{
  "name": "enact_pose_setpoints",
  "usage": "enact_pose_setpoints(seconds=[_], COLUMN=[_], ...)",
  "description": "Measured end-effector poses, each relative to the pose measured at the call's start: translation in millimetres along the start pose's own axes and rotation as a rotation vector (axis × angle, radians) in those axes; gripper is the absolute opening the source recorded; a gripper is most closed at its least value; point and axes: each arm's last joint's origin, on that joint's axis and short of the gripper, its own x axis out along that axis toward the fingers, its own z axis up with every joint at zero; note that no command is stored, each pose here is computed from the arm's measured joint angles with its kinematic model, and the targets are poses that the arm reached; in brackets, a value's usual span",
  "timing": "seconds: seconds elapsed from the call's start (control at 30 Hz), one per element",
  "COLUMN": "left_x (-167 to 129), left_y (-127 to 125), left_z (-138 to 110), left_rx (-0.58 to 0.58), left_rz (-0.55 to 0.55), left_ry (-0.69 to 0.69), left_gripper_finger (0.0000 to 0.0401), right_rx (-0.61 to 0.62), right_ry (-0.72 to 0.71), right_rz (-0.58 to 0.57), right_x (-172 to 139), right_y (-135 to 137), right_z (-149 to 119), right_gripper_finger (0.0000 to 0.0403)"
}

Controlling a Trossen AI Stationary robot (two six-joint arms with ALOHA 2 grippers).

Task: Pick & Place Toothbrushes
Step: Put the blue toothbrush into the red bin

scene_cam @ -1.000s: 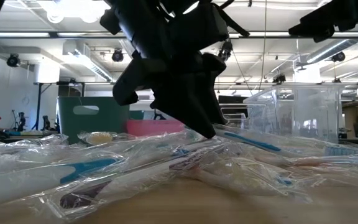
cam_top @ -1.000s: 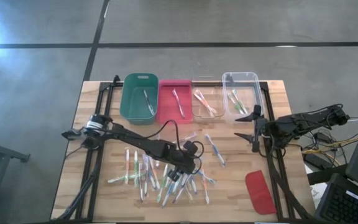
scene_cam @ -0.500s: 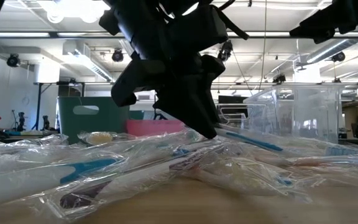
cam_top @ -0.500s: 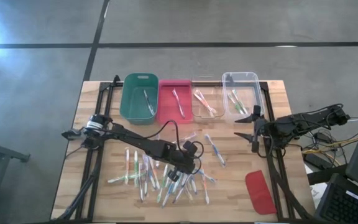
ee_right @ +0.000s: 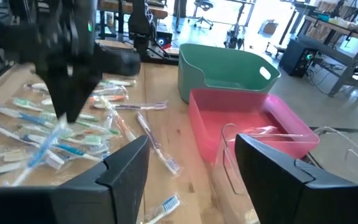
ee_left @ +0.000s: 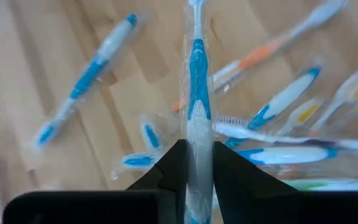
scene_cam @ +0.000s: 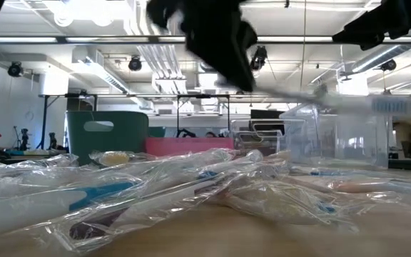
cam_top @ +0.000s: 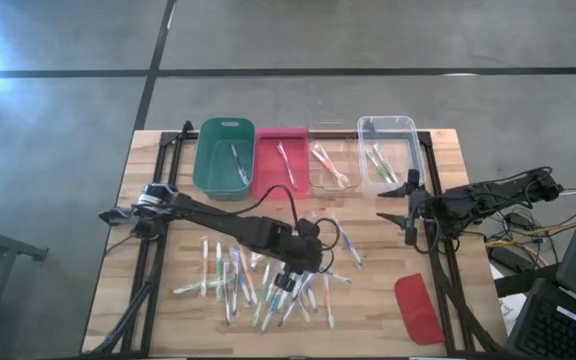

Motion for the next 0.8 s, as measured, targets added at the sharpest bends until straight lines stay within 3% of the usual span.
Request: enact_pose_setpoints(seconds=[0.1, 0.33, 0.47, 0.8], left_x=[-28.3, -115.2, -161.6, -222.4], left_y=[6.1, 24.2, 31.7, 38.7], left_z=[12.8, 17.3, 13.0, -16.9], left_rx=[-0.031, -0.132, -0.231, -0.308], left_rz=[0.037, 0.350, 0.458, 0.627], left_ry=[-0.041, -0.176, -0.288, -0.472], left_gripper_finger=[0.0063, 0.0062, 0.0062, 0.0062], right_rx=[-0.004, -0.001, -0.012, -0.011], right_ry=[-0.001, 0.001, 0.002, 0.003], right_rz=[0.000, 0.001, 0.001, 0.000], right_x=[0.0, 0.2, 0.2, 0.4], right_y=[0.0, 0.1, 0.1, 0.2], right_z=[0.1, -0.1, -0.1, -0.1], right_gripper_finger=[0.0247, 0.0272, 0.0284, 0.0318])
